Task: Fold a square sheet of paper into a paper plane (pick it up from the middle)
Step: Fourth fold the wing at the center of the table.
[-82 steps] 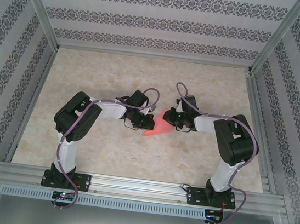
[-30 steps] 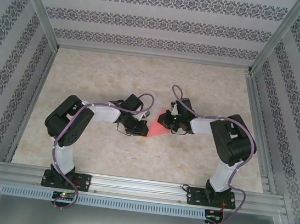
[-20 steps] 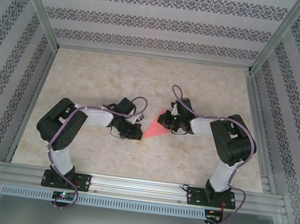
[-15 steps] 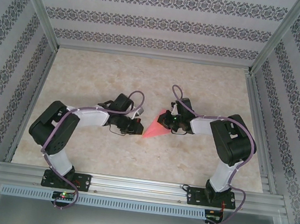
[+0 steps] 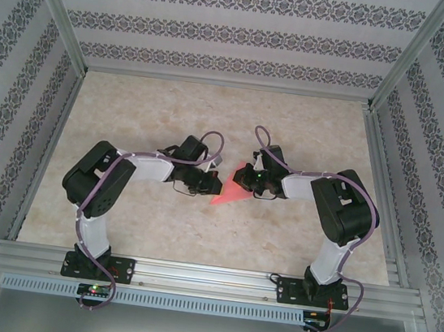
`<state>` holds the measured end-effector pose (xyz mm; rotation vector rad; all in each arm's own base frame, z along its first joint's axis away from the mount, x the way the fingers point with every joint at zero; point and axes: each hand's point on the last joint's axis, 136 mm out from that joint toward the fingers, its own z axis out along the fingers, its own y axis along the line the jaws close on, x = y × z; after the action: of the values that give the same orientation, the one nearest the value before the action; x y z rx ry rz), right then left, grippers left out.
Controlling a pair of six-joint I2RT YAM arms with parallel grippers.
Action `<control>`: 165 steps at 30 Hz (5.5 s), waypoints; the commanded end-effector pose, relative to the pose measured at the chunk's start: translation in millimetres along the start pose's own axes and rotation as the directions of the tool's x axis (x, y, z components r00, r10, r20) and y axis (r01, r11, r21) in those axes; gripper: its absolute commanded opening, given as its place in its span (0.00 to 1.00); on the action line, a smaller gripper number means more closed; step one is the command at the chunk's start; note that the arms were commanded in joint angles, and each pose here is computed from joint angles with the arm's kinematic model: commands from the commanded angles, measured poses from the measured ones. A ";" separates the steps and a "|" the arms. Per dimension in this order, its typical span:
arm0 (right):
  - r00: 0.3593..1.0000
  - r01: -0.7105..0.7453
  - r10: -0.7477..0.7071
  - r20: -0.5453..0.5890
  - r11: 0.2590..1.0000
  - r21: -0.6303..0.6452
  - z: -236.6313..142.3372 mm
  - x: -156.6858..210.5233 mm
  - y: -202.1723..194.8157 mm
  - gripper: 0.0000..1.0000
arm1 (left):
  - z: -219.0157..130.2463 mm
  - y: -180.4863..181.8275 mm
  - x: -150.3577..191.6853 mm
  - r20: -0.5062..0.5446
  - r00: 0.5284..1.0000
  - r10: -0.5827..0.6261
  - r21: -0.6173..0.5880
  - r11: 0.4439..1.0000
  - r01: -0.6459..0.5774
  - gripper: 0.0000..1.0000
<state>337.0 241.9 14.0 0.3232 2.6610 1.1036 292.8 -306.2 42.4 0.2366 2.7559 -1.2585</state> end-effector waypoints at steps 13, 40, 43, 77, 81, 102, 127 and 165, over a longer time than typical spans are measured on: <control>0.994 -0.093 0.104 -0.040 0.972 0.215 9.5 24.7 -67.1 0.07 | 20.4 25.4 14.0 -0.087 0.996 -0.008 -0.135 0.991 -0.004 0.03; 0.996 -0.068 0.077 -0.041 0.980 0.188 4.4 22.1 -56.9 0.07 | -26.2 2.0 14.0 0.063 0.998 0.009 -0.023 1.000 -0.007 0.00; 0.996 -0.073 0.083 -0.043 0.978 0.194 5.0 22.1 -57.4 0.07 | -15.3 10.1 8.2 0.054 0.998 -0.030 -0.038 0.999 0.032 0.00; 0.967 0.227 -0.230 -0.109 0.973 -0.041 19.6 48.5 26.3 0.02 | 5.7 64.9 44.8 -0.093 0.985 -0.144 -0.238 0.964 0.118 0.00; 0.966 0.229 -0.235 -0.108 0.971 -0.062 20.4 54.7 22.7 0.02 | 5.9 68.9 48.1 -0.096 0.983 -0.156 -0.248 0.960 0.129 0.00; 0.981 0.179 -0.176 -0.087 0.983 0.029 16.9 52.9 3.5 0.02 | 4.5 74.3 53.0 -0.099 0.980 -0.171 -0.274 0.952 0.138 0.00; 0.961 -0.200 0.176 0.212 0.975 0.100 -47.1 -67.2 -84.9 0.08 | 1.3 76.9 64.6 -0.131 0.974 -0.185 -0.286 0.948 0.141 0.00; 0.948 -0.253 0.250 0.196 0.967 -0.009 -44.4 -10.9 -7.1 0.55 | -131.3 50.9 -57.0 0.392 0.920 -0.002 -0.373 0.914 0.161 1.00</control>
<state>320.0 196.8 34.1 0.7375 2.5552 1.0268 359.0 -191.2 98.0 -0.1377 2.6107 -0.6612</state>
